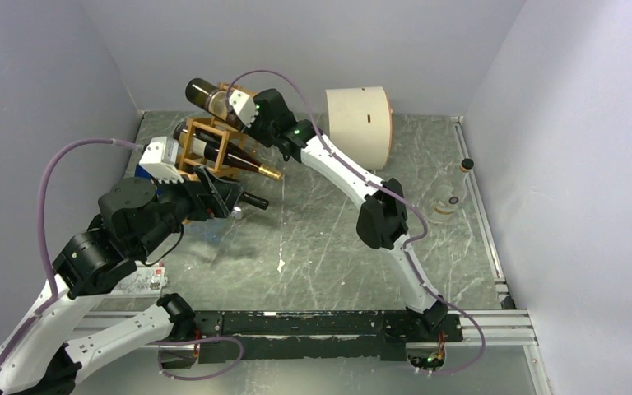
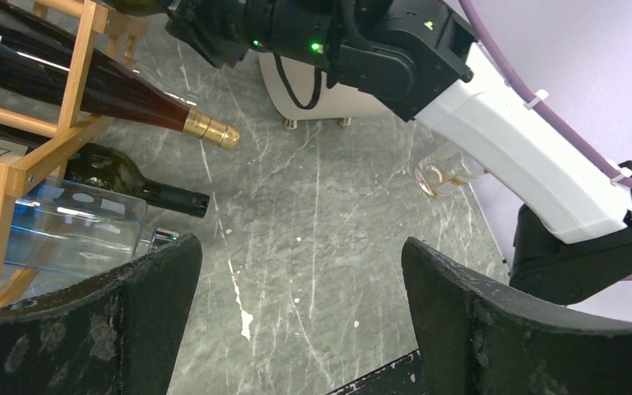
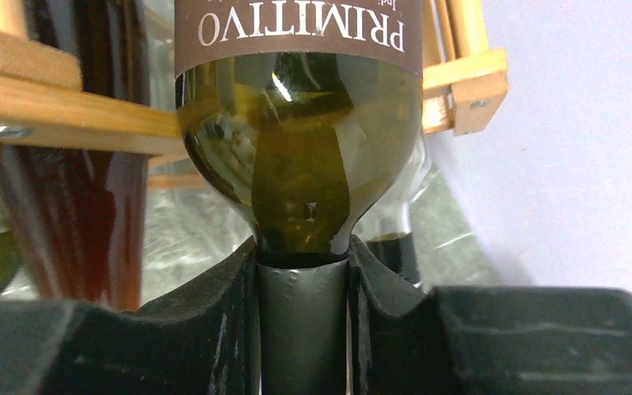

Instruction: Take the wine bottle off the wine rack

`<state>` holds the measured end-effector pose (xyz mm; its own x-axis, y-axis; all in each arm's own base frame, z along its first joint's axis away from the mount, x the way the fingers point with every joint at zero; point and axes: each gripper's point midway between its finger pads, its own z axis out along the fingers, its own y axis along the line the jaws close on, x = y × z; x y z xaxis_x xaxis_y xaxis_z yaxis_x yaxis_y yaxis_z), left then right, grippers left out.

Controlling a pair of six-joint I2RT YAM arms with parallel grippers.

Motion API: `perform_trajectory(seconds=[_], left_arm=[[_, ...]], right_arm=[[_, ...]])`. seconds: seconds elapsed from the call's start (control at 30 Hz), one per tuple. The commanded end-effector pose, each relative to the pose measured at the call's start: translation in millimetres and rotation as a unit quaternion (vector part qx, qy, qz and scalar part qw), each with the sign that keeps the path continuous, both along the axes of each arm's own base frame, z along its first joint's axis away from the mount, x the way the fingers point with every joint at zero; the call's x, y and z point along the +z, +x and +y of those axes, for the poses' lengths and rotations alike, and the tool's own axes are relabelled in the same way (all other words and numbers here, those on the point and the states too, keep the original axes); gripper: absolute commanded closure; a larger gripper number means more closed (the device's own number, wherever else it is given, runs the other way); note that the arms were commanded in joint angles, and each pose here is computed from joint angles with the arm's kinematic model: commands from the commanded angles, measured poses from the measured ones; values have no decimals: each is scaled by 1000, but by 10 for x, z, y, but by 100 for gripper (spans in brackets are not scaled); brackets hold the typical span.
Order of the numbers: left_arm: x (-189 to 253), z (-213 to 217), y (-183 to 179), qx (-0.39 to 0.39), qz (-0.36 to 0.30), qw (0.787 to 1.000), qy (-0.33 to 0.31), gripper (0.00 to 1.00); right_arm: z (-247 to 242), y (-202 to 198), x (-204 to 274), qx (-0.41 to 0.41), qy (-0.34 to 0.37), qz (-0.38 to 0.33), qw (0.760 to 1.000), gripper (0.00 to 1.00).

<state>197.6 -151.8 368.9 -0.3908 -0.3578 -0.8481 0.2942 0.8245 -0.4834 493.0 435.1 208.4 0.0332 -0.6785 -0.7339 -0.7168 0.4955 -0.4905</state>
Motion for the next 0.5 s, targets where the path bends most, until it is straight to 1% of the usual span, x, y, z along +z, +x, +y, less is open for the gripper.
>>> perform_trajectory(seconds=[0.0, 0.1, 0.17, 0.27, 0.33, 0.47], left_arm=[[34, 51, -15, 7, -5, 1000, -3, 5], [32, 43, -19, 6, -5, 1000, -7, 5], [33, 28, -21, 3, -4, 1000, -9, 5], [54, 16, -23, 0, -6, 1000, -12, 5], [60, 5, -23, -2, -6, 1000, -11, 5], [74, 11, -24, -1, -7, 1000, -13, 5]], right_arm=[[213, -419, 680, 54, 147, 53, 986, 100], [180, -526, 817, 58, 237, 118, 963, 100], [154, -601, 871, 65, 281, 164, 943, 100], [126, -674, 937, 71, 332, 221, 914, 100], [82, -709, 1011, 79, 366, 258, 891, 100], [-71, -706, 1207, 79, 428, 311, 845, 100]])
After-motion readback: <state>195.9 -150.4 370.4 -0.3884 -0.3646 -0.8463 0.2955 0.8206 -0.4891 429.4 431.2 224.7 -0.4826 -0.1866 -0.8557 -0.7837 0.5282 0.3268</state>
